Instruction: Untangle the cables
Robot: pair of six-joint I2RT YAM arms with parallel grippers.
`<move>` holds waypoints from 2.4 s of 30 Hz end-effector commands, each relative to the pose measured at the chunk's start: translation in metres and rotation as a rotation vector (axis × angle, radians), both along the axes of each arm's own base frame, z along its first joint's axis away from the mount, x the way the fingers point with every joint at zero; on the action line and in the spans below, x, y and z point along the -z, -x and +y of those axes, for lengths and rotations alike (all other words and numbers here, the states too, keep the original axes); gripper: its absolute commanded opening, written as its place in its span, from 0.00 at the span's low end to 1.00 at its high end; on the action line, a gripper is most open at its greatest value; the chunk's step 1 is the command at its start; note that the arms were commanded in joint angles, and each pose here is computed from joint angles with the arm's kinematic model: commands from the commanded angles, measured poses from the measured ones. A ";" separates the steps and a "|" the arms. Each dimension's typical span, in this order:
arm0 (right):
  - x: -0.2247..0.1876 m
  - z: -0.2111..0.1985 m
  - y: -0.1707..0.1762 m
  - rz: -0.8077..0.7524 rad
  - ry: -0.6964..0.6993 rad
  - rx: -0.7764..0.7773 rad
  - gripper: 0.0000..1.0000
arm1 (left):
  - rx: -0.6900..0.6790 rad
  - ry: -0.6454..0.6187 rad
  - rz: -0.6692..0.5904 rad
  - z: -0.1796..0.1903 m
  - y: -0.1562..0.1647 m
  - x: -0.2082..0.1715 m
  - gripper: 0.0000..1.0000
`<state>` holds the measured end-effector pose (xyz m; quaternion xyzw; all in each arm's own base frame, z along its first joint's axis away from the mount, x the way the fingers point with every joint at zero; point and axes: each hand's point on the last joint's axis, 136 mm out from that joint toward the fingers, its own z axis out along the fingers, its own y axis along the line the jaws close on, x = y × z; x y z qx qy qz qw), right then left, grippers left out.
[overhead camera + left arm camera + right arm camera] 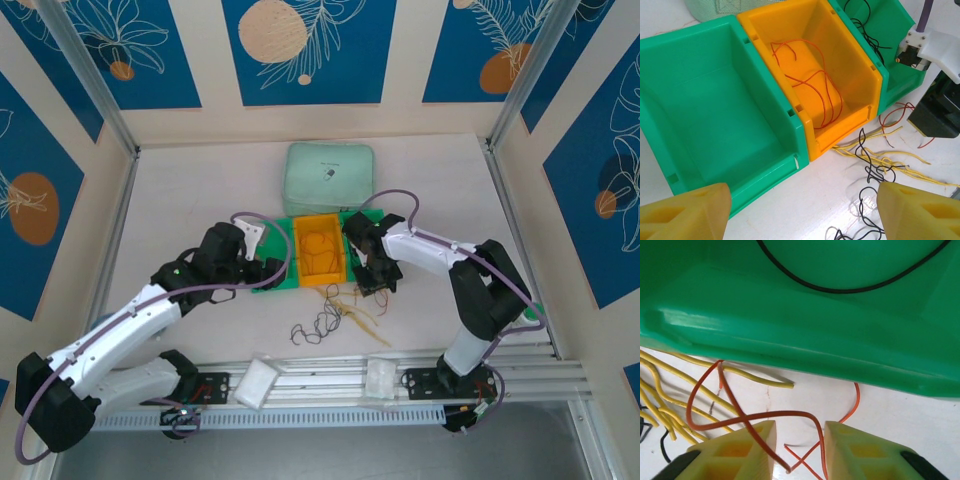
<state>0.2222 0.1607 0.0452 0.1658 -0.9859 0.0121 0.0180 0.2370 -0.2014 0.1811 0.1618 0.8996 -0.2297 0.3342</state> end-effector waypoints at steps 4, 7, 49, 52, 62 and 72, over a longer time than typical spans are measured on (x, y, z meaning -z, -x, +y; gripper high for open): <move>-0.007 0.001 -0.001 -0.014 -0.030 0.015 0.17 | -0.005 -0.001 0.000 0.005 0.001 0.002 0.76; -0.014 -0.002 -0.001 -0.033 -0.029 0.020 0.10 | -0.002 0.000 0.000 0.004 0.002 0.002 0.76; -0.101 0.130 -0.124 -0.267 -0.534 0.001 0.36 | 0.054 -0.019 0.026 0.004 0.013 0.013 0.71; -0.109 0.120 -0.120 -0.288 -0.525 0.001 0.39 | 0.074 -0.010 0.032 0.002 0.016 0.015 0.69; -0.112 0.064 -0.036 -0.214 -0.491 0.056 0.34 | 0.231 0.008 0.118 -0.036 0.050 0.043 0.43; -0.083 0.035 0.038 -0.086 -0.500 0.140 0.32 | 0.306 0.046 0.221 -0.109 0.049 0.069 0.33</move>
